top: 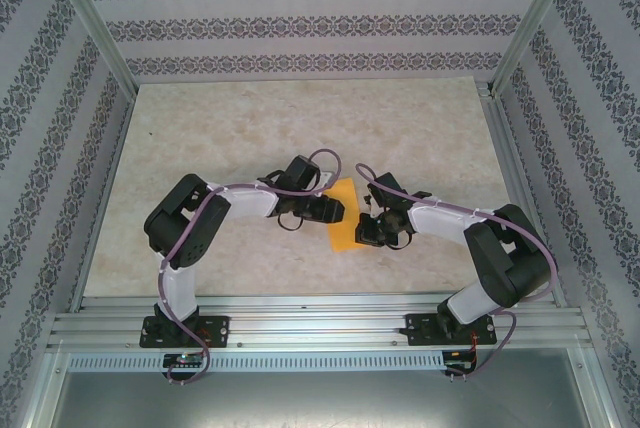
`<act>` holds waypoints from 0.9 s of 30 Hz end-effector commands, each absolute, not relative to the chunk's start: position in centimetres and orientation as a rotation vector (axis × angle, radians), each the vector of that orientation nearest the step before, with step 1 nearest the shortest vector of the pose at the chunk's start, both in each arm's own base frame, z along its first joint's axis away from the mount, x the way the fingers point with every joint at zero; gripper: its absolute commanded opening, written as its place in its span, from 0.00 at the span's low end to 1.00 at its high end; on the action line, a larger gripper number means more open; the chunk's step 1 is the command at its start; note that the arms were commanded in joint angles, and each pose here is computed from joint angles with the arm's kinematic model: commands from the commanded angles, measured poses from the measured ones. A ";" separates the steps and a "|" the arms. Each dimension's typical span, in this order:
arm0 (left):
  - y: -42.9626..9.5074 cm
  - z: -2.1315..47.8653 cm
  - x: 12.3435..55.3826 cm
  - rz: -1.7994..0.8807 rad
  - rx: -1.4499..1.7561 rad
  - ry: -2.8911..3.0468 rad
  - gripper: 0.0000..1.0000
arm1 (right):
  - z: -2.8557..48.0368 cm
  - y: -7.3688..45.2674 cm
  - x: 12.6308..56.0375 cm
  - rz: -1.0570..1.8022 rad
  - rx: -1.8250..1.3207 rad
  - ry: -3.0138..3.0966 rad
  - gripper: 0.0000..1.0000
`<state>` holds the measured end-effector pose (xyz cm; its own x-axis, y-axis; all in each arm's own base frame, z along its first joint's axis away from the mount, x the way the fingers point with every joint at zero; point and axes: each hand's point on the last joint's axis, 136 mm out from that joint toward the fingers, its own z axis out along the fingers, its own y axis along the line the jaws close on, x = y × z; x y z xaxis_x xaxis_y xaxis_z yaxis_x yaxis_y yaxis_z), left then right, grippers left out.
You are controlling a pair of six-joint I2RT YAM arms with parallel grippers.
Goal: Fold a paper plane with a square sheet of paper (fold left side to right side)
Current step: First fold the square sheet of paper in half at the center of the table.
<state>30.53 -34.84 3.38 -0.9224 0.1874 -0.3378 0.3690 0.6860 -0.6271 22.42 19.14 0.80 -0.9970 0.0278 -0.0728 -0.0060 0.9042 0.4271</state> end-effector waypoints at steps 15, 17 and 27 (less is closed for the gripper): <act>-31.6 1.7 38.3 -0.824 0.295 2.602 0.52 | -3.1 14.4 19.3 0.300 0.061 3.147 0.09; -31.5 1.6 38.8 -0.824 0.286 2.599 0.53 | -3.1 14.3 19.2 0.297 0.061 3.149 0.09; -30.4 0.1 40.7 -0.774 0.229 2.613 0.53 | -3.1 14.4 19.1 0.300 0.065 3.147 0.09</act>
<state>37.20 -34.26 3.47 -0.9176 0.0950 -0.3861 0.3288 0.7273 -0.6024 22.39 19.17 0.75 -0.9968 0.0239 -0.0769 -0.0107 0.9069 0.4212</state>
